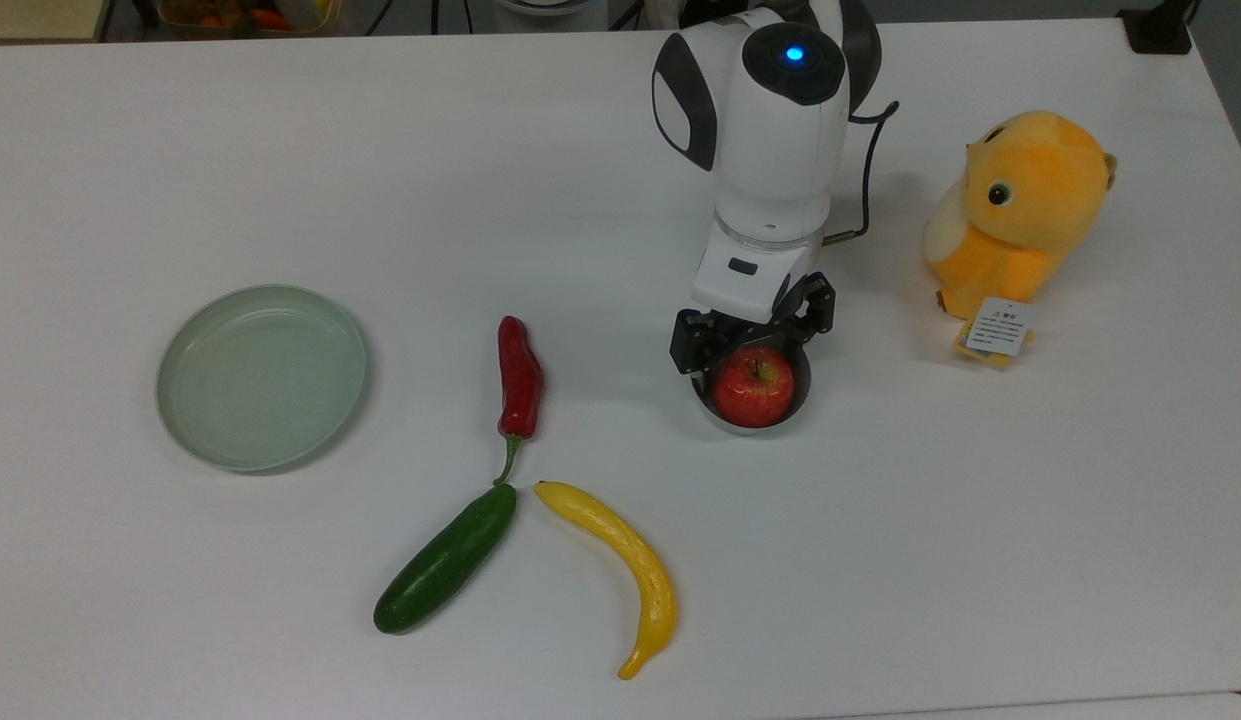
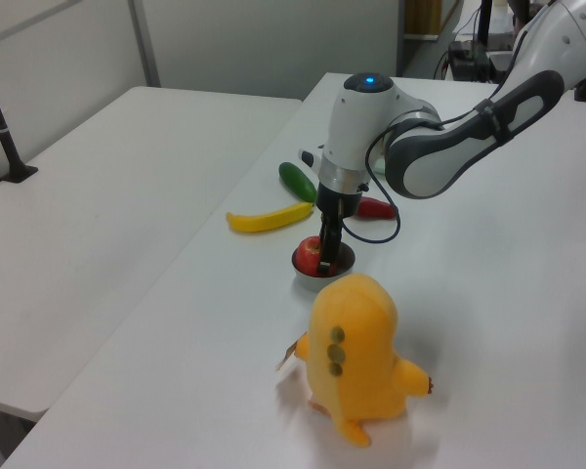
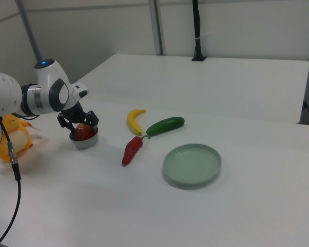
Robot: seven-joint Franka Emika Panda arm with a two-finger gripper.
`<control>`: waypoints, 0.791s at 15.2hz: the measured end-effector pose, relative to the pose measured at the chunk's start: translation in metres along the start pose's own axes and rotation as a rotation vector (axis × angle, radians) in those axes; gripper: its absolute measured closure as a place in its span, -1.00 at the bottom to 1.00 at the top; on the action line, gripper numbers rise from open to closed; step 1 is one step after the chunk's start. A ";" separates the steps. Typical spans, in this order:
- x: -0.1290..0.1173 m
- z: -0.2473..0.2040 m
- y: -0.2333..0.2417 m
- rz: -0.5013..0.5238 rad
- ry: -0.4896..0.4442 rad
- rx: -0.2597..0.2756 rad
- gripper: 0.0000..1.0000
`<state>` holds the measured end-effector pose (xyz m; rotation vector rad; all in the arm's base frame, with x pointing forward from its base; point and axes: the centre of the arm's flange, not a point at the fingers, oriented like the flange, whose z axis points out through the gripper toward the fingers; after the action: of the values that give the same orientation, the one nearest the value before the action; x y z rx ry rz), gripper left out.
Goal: Put the red apple in the bowl
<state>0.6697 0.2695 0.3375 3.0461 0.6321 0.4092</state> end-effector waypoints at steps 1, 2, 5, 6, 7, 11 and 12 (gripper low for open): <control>0.001 -0.002 0.000 0.000 0.004 -0.001 -1.00; 0.003 -0.007 0.001 0.001 0.012 -0.001 -1.00; 0.011 -0.040 0.002 0.002 0.061 -0.008 -1.00; 0.015 -0.066 0.003 0.004 0.094 -0.013 -1.00; 0.016 -0.084 0.005 0.007 0.103 -0.019 -1.00; 0.003 -0.175 0.025 0.045 0.062 -0.055 -1.00; -0.006 -0.214 0.036 0.081 0.051 -0.050 -1.00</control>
<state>0.6236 0.2237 0.5450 3.0299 0.4942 0.4972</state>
